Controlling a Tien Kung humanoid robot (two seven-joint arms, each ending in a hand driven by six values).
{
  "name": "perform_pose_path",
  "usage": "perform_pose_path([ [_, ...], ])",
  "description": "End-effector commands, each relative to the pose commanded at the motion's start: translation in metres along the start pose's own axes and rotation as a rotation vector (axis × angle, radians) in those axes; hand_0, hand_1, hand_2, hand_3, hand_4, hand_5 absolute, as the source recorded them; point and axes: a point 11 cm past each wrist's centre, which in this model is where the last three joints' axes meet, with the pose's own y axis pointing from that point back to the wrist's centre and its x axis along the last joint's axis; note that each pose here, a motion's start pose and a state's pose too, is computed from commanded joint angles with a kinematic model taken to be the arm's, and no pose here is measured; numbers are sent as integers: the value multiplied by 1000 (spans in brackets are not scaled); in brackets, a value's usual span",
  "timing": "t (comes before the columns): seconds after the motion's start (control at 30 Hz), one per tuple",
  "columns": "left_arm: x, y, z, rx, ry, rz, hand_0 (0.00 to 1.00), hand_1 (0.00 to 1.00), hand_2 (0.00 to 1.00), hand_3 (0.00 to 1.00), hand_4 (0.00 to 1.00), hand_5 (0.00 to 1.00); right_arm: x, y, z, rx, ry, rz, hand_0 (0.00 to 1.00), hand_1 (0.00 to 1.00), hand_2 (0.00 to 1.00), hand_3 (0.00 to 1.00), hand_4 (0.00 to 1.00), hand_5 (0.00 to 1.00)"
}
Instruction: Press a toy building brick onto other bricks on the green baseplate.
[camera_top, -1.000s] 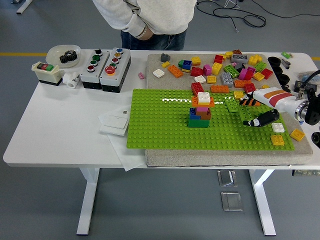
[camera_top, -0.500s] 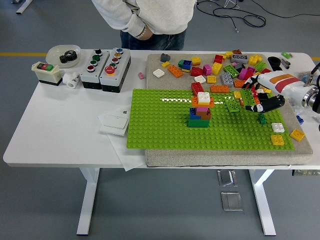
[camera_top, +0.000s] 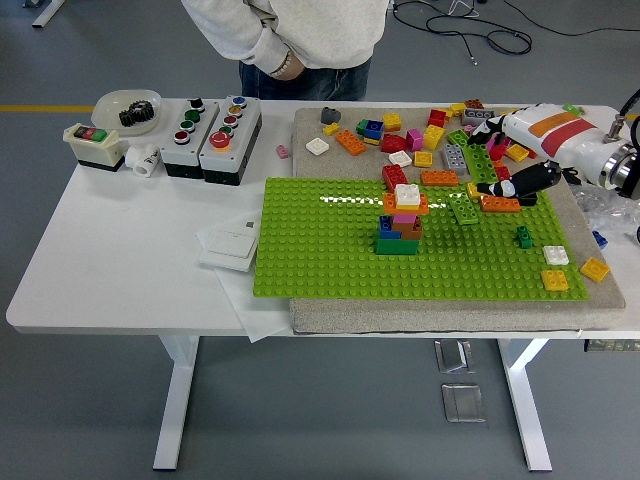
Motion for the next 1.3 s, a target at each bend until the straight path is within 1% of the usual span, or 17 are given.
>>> perform_pose_path([
  [0.1, 1, 0, 0, 0, 1, 1, 877, 841, 836, 642, 720, 650, 7, -6, -12, 31, 4, 0, 684, 605, 630, 542, 766, 288],
  [0.23, 2, 0, 0, -1, 2, 3, 877, 841, 836, 642, 720, 650, 15, -12, -24, 49, -18, -19, 684, 605, 630, 542, 766, 288],
  [0.37, 3, 0, 0, -2, 3, 5, 876, 841, 836, 642, 720, 650, 22, -18, -32, 50, -43, -41, 684, 607, 632, 542, 768, 294],
  [0.43, 4, 0, 0, -1, 4, 8, 876, 841, 836, 642, 720, 650, 25, -22, -37, 37, -71, -68, 684, 607, 632, 542, 768, 294],
  [0.6, 7, 0, -1, 0, 6, 13, 877, 841, 835, 642, 720, 649, 22, -27, -44, 5, -104, -134, 684, 608, 634, 545, 775, 296],
  [0.73, 8, 0, -1, 2, 7, 15, 877, 841, 835, 642, 720, 649, 18, -31, -51, -15, -88, -173, 685, 605, 634, 549, 776, 302],
  [1.0, 9, 0, 0, 2, 7, 16, 880, 841, 836, 642, 721, 648, 11, -39, -61, -34, -68, -191, 685, 608, 637, 551, 784, 309],
  [1.23, 9, 0, -1, 4, 7, 18, 882, 842, 836, 642, 722, 648, 7, -42, -62, -60, -66, -209, 684, 611, 646, 555, 798, 315],
  [1.3, 10, 0, -1, 5, 7, 18, 883, 842, 836, 641, 721, 647, 7, -42, -63, -67, -69, -213, 679, 617, 653, 561, 812, 329],
])
